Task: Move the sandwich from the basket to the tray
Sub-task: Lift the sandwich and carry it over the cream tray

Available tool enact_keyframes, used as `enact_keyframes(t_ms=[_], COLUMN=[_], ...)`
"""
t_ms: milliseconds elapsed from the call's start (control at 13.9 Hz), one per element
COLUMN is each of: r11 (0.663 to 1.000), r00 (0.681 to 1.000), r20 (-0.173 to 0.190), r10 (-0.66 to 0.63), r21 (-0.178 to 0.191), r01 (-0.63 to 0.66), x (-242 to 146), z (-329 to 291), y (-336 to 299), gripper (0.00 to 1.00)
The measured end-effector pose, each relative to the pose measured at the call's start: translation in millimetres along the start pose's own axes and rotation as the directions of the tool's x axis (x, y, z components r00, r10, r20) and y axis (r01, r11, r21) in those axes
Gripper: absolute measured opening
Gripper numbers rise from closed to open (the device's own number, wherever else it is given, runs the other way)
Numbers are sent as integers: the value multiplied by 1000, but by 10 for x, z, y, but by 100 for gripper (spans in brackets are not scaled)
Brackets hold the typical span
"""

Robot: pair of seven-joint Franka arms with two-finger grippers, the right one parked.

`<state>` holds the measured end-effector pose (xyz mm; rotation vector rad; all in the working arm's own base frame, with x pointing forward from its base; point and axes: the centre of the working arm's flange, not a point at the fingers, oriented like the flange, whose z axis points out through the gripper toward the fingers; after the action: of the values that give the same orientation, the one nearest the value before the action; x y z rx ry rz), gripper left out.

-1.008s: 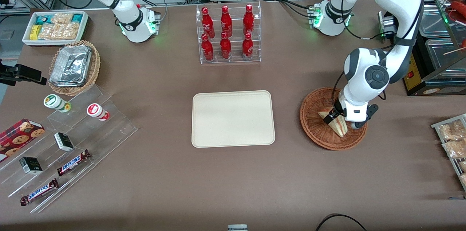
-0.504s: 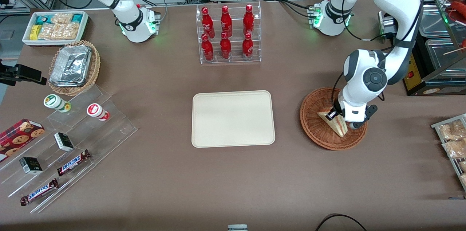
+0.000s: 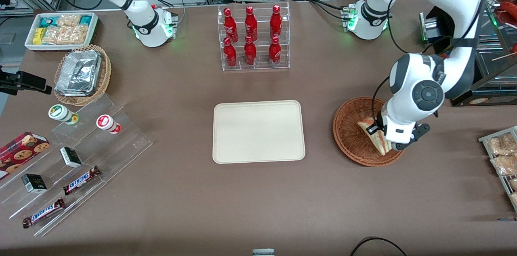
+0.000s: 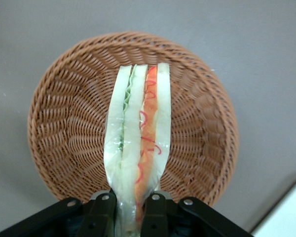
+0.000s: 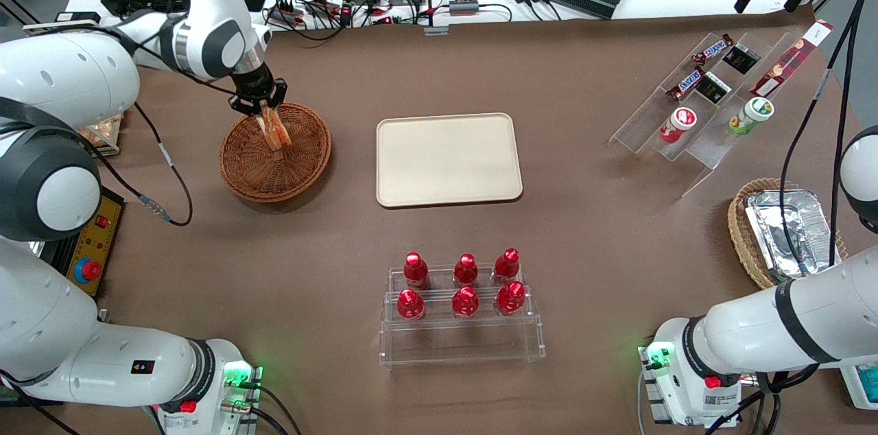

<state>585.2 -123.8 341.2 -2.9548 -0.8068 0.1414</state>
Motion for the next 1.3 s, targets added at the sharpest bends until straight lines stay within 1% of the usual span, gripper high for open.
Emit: enact_keyframes(t_ms=[216,288,432,576,648,792,864,1152,1296], r11=[996,993,984,974,969,962,958,959,963], r00=[996,993,985,974,969,961,957,958,964], r20=[-23,-21,-2,7,16,50,55,44,18], r10=[83,114,175,227,245,273,285,282,267], r21=[-15,-11,9,17,16,4,0,-9,-40], r01=[-83,-114,-175,-227,-245,-274,-286,-282,-266], x=[-121,-219,-431,-648,-754,-973,-1089,-1595,-1847], z=[-223,-244,-219,-120,-45,138,210,434,565], y=[370,553,936,1311,1461,1715,1854,2451,2711], gripper=[18,18,18,18,18,18,18,18,18])
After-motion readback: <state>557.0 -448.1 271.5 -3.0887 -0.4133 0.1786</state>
